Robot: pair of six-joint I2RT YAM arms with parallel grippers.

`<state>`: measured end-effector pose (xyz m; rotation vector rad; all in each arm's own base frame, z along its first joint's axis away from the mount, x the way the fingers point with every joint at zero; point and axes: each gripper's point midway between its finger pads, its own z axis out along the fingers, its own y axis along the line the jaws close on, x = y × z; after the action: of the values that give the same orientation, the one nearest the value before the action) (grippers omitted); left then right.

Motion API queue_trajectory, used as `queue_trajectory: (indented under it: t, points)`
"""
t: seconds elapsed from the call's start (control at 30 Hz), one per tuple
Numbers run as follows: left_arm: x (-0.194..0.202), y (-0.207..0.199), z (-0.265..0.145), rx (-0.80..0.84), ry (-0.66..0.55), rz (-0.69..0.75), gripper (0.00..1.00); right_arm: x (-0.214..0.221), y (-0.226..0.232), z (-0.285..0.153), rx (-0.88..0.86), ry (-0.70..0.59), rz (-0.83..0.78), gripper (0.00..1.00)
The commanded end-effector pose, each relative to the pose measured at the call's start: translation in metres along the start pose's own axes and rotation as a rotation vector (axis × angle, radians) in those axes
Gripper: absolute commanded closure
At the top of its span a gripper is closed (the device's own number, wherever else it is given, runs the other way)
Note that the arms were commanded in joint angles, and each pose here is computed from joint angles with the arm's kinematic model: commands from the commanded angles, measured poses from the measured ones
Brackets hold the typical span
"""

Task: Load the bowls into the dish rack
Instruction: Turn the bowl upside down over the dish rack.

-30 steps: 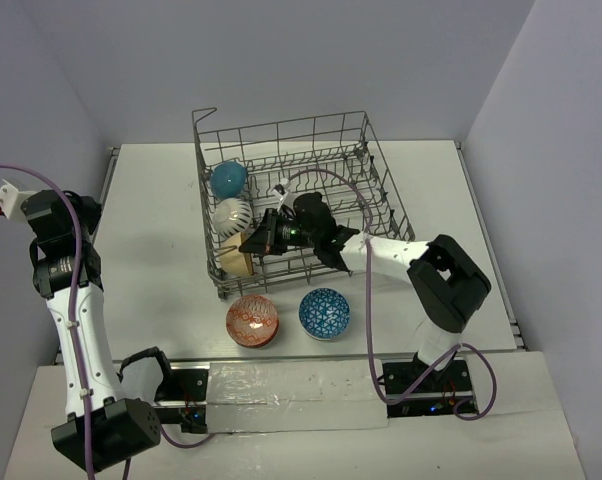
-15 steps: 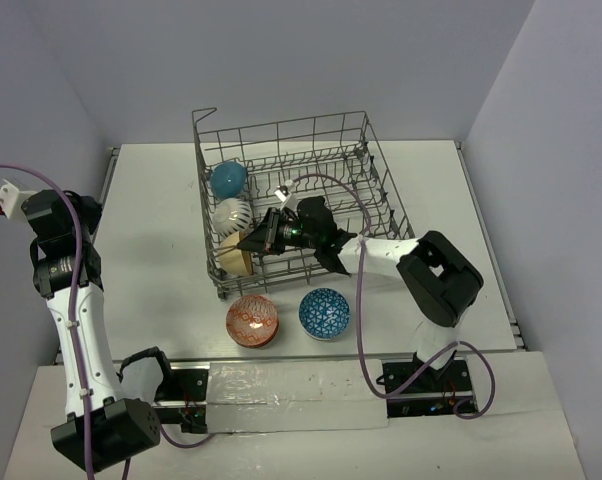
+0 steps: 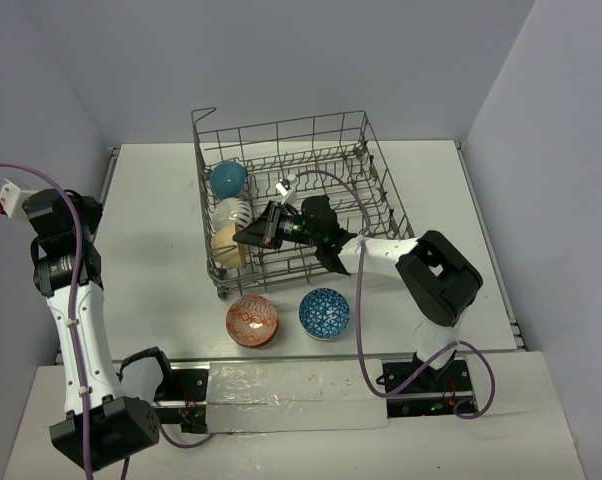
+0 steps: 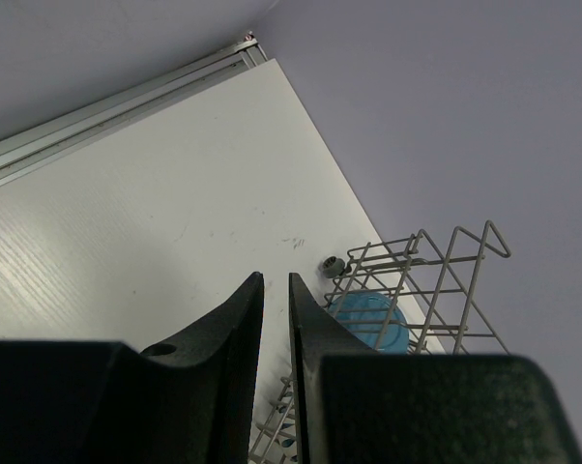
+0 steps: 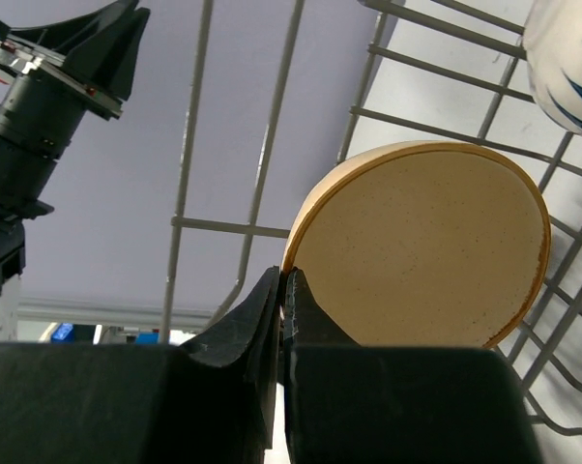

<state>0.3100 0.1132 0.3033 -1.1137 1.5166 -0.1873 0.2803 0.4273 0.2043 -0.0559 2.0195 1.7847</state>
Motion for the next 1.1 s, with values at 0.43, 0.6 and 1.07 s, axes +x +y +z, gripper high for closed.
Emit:
queue_trajectory:
  t: [0.43, 0.6, 1.07]
  points:
    - [-0.006, -0.014, -0.002, 0.043, -0.018, 0.024, 0.78, 0.011, 0.001, 0.017, -0.085, 0.025, -0.007, 1.0]
    - [-0.004, -0.014, -0.002, 0.046, -0.011, 0.025, 0.78, 0.013, -0.003, 0.019, -0.052, 0.035, -0.019, 1.0]
    - [-0.004, -0.015, -0.003, 0.049, -0.012, 0.029, 0.78, 0.009, -0.017, 0.011, 0.107, 0.033, -0.078, 1.0]
